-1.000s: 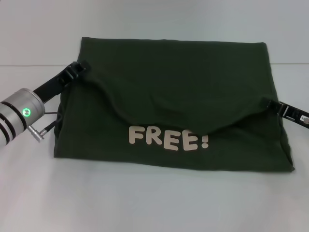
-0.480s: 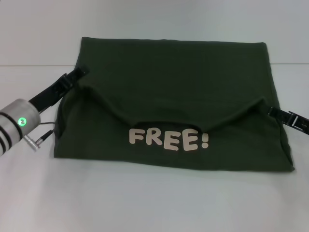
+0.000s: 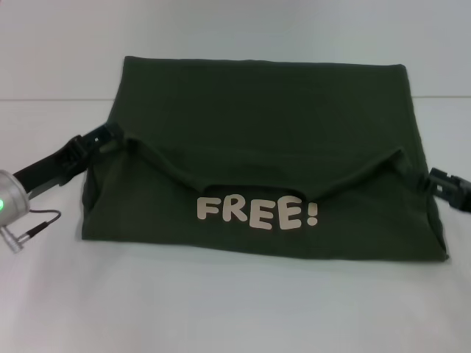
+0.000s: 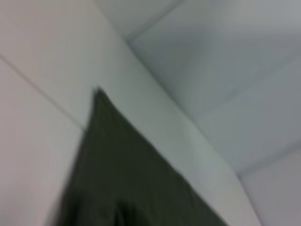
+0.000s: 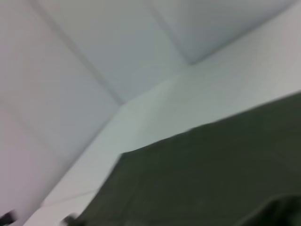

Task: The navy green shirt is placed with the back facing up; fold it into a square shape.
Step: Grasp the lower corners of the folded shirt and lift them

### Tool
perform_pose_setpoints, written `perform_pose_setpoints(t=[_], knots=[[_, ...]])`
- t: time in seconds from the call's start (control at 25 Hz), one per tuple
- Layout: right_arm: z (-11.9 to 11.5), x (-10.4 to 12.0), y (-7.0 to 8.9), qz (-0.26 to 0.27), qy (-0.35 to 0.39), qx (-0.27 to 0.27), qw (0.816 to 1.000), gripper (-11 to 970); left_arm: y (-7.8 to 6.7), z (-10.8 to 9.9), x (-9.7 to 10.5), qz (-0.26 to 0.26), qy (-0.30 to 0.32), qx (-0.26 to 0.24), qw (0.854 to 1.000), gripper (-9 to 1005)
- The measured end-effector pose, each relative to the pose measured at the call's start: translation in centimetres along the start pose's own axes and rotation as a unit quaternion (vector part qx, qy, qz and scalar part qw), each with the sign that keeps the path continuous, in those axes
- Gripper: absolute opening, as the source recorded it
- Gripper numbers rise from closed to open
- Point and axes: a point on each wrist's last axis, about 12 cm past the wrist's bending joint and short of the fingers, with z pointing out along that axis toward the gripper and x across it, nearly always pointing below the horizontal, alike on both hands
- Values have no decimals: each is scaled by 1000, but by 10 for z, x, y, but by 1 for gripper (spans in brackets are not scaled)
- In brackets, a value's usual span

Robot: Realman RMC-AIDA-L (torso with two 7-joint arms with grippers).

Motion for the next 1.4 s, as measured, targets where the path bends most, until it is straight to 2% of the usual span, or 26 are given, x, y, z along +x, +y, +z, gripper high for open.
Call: perform_pose_setpoints(t=[0.2, 0.36, 0.48, 0.56, 0.76, 1.4], knots=[[-25, 16, 15, -118, 28, -82, 989, 902, 0, -16, -19, 16, 98, -3, 995, 874], [-28, 26, 22, -150, 48, -114, 981, 903, -5, -33, -38, 56, 141, -14, 988, 875], [-24, 32, 26, -160, 63, -125, 977, 903, -11, -42, -52, 90, 164, -22, 982, 875], [-21, 33, 27, -164, 74, -132, 975, 903, -13, -41, -54, 94, 187, -33, 977, 874], [-15, 34, 28, -164, 83, -130, 974, 904, -11, -37, -47, 100, 220, -52, 969, 870], [-5, 32, 27, -161, 89, -118, 976, 899, -7, -28, -33, 122, 243, -75, 959, 857]])
